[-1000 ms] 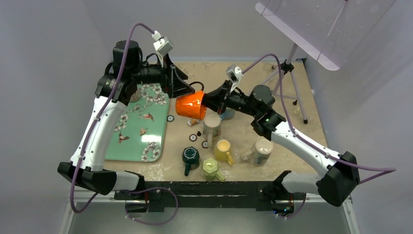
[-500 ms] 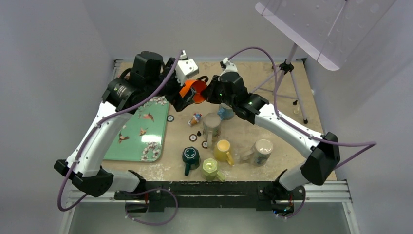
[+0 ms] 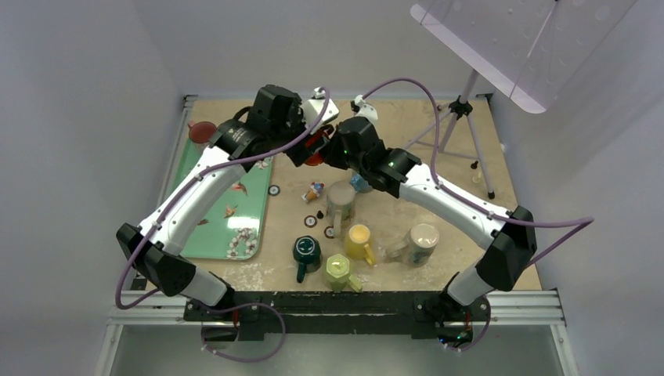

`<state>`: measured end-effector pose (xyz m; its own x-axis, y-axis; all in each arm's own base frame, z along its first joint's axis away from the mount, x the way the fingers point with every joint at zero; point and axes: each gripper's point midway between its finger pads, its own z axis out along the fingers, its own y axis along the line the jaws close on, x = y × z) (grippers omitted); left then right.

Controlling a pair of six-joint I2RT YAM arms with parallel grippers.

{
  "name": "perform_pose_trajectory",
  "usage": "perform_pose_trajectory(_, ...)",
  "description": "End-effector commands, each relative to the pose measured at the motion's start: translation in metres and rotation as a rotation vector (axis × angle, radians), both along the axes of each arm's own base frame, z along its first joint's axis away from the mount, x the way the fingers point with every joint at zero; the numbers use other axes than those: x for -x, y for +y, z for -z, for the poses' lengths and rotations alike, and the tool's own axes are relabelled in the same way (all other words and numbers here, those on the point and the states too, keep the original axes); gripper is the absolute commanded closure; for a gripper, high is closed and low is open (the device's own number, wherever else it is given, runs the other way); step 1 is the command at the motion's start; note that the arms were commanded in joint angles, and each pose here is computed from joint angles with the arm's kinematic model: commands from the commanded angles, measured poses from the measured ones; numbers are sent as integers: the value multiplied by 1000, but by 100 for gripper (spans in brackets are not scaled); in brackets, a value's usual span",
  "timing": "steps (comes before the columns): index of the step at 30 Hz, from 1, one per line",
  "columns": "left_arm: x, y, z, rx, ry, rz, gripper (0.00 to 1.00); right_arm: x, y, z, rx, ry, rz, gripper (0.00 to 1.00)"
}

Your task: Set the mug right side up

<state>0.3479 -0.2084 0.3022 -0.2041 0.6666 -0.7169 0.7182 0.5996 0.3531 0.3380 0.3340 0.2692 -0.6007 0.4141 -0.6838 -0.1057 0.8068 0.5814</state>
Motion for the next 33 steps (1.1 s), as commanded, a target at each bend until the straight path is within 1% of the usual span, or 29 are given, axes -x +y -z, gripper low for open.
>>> perform_pose_trajectory(1,-20,7,3,-82,-101,-10,35,-6,6,-73,-179,-136,21,100)
perform_pose_trajectory(3,-15,6,4,-73,-84,4,84,-4,6,-71,-172,-136,15,100)
perform_pose_trajectory(4,-12,6,3,-58,-76,6,100,-4,5,-70,-171,-135,12,100)
perform_pose_trajectory(6,-8,10,5,-25,-29,4,100,2,12,-69,-184,-141,-43,100)
perform_pose_trajectory(7,-9,16,9,-5,8,-16,100,4,15,-71,-182,-149,-71,96)
perform_pose_trajectory(8,-11,24,16,6,49,-45,100,5,16,-71,-167,-156,-91,79)
perform_pose_trajectory(9,-17,37,23,13,87,-91,100,6,16,-71,-150,-156,-100,65)
perform_pose_trajectory(11,-29,64,37,43,139,-186,100,5,13,-69,-118,-158,-99,44)
perform_pose_trajectory(13,-45,92,48,75,154,-279,100,7,10,-70,-99,-169,-101,30)
perform_pose_trajectory(16,-75,131,63,89,139,-410,100,8,3,-71,-81,-188,-95,27)
perform_pose_trajectory(18,-95,146,69,135,147,-462,100,10,-1,-67,-60,-192,-94,26)
perform_pose_trajectory(21,-124,159,84,240,206,-506,100,13,-9,-58,-23,-174,-94,25)
perform_pose_trajectory(22,-134,165,92,251,216,-521,100,15,-11,-55,-9,-166,-93,18)
perform_pose_trajectory(24,-150,178,108,196,222,-550,100,17,-18,-52,21,-163,-85,16)
perform_pose_trajectory(26,-162,188,124,167,248,-583,100,18,-29,-45,82,-160,-69,16)
perform_pose_trajectory(27,-166,190,131,186,272,-598,100,18,-35,-40,125,-150,-56,16)
perform_pose_trajectory(29,-174,207,143,256,319,-652,100,17,-50,-28,212,-113,-16,16)
perform_pose_trajectory(31,-176,217,153,226,320,-658,100,18,-65,-15,280,-71,31,17)
perform_pose_trajectory(33,-176,226,162,199,321,-655,100,22,-74,-4,312,-39,57,16)
